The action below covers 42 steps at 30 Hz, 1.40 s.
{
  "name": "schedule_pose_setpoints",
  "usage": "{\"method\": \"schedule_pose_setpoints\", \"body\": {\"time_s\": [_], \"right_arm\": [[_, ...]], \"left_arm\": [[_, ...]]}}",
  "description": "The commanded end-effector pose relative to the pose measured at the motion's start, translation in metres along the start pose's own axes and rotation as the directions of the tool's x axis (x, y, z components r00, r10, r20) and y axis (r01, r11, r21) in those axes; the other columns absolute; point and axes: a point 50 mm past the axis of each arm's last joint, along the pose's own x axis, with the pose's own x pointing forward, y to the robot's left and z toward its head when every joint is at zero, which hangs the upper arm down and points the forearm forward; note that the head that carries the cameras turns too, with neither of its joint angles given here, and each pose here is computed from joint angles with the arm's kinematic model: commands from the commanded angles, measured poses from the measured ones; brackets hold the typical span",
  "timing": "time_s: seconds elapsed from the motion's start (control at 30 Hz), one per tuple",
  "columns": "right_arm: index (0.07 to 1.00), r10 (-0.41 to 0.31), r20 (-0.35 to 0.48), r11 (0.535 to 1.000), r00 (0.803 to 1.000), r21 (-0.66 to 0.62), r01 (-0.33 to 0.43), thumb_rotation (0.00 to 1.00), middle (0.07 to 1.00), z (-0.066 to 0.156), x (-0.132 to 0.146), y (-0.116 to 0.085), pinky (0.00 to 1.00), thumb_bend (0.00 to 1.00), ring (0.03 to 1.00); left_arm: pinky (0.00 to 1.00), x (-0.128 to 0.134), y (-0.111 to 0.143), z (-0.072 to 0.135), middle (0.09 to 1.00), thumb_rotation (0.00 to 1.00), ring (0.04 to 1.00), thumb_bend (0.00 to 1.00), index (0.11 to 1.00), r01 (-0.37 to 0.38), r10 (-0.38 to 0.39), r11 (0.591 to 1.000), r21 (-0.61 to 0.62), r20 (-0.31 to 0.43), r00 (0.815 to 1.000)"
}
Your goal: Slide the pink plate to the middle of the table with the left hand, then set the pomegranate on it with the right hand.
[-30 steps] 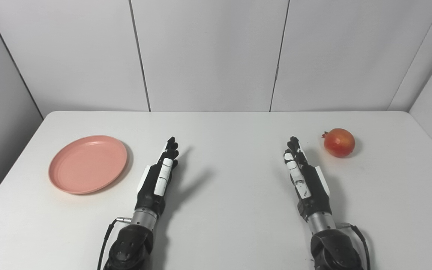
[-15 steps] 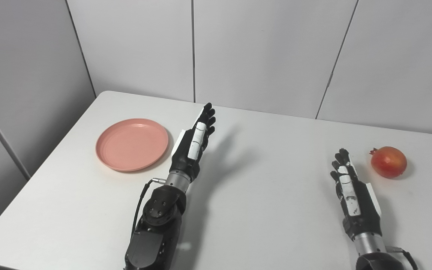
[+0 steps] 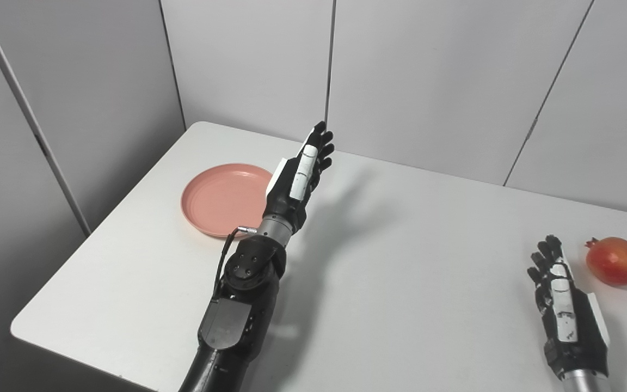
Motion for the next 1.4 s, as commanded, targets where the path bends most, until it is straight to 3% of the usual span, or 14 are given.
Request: {"method": "schedule_pose_setpoints", "body": {"time_s": [0.0, 0.3, 0.87, 1.2, 1.37], "right_arm": [[1.0, 0.014, 0.099, 1.0, 0.995, -0.014, -0.012, 0.95, 1.0, 0.017, 0.011, -0.006, 1.0, 0.58, 1.0], [1.0, 0.009, 0.093, 1.0, 0.996, -0.009, -0.008, 0.91, 1.0, 0.018, 0.011, -0.009, 1.0, 0.61, 1.0], [1.0, 0.002, 0.098, 1.0, 0.995, 0.001, -0.002, 0.92, 1.0, 0.02, 0.012, -0.009, 1.0, 0.6, 1.0], [1.0, -0.004, 0.093, 1.0, 0.996, 0.004, 0.004, 0.91, 1.0, 0.022, 0.015, -0.01, 1.0, 0.59, 1.0], [1.0, -0.001, 0.094, 1.0, 0.996, -0.004, 0.002, 0.94, 1.0, 0.021, 0.016, -0.011, 1.0, 0.57, 1.0]], "left_arm": [[0.92, 0.019, 0.01, 0.031, 0.93, 1.0, 0.932, 0.82, 0.924, -0.018, 0.016, 1.0, 0.014, 0.11, 0.994], [0.87, 0.026, 0.047, 0.041, 0.89, 1.0, 0.894, 0.84, 0.88, -0.116, 0.112, 0.993, 0.019, 0.154, 0.982], [0.89, 0.02, 0.086, 0.043, 0.909, 1.0, 0.914, 0.83, 0.899, -0.123, 0.113, 0.99, 0.073, 0.128, 0.985], [0.94, 0.006, 0.11, 0.051, 0.892, 1.0, 0.903, 0.86, 0.876, -0.155, 0.137, 0.971, 0.183, 0.109, 0.985], [0.95, 0.0, 0.126, 0.053, 0.924, 1.0, 0.931, 0.88, 0.91, -0.169, 0.147, 0.972, 0.164, 0.138, 0.98]]}}
